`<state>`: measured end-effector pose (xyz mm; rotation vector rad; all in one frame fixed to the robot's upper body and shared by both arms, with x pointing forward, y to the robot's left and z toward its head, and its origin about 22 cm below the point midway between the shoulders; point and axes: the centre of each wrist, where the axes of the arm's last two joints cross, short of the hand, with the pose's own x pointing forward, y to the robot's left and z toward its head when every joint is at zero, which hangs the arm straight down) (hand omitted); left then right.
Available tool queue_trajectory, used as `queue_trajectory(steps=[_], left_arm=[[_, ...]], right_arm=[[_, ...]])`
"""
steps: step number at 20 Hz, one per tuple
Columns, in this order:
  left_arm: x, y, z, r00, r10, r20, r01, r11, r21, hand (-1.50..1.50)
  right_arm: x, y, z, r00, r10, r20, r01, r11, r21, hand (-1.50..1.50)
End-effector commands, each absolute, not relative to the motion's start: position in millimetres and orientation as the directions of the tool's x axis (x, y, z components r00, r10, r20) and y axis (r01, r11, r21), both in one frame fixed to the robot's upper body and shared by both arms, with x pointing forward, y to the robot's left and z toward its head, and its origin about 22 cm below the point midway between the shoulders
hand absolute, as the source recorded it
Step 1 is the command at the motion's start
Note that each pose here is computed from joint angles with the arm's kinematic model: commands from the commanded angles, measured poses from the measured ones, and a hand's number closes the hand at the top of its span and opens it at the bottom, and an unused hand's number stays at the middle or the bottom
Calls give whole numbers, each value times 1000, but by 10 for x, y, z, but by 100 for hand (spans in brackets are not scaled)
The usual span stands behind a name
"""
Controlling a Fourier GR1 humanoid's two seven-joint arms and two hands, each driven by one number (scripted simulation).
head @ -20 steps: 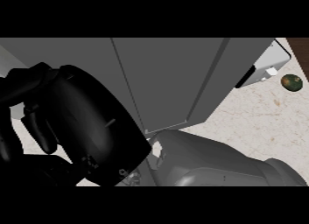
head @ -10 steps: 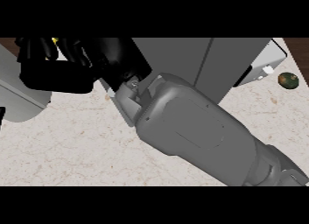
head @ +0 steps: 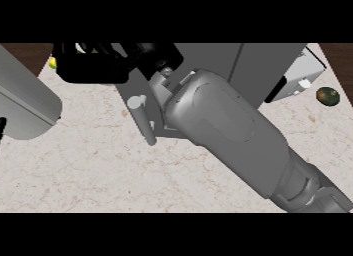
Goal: Pick up the wine, place it into the cabinet and close the cabinet
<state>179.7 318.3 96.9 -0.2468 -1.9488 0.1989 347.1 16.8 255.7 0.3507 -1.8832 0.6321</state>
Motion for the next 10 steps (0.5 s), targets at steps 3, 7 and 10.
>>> queue_trajectory(steps=[3, 7, 10], left_arm=[[1885, 3241, 998, -366, 246, 898, 69, 969, -237, -150], [1859, 3102, 964, -378, 255, 890, 68, 966, -248, -150], [1868, 3078, 1025, -368, 272, 889, 79, 962, -261, -150]], right_arm=[[3958, -287, 2382, -370, 172, 913, -371, 874, -315, 150], [3951, -277, 2144, -394, 211, 895, -346, 868, -357, 150], [4001, -372, 2288, -386, 212, 898, -345, 869, -354, 150]])
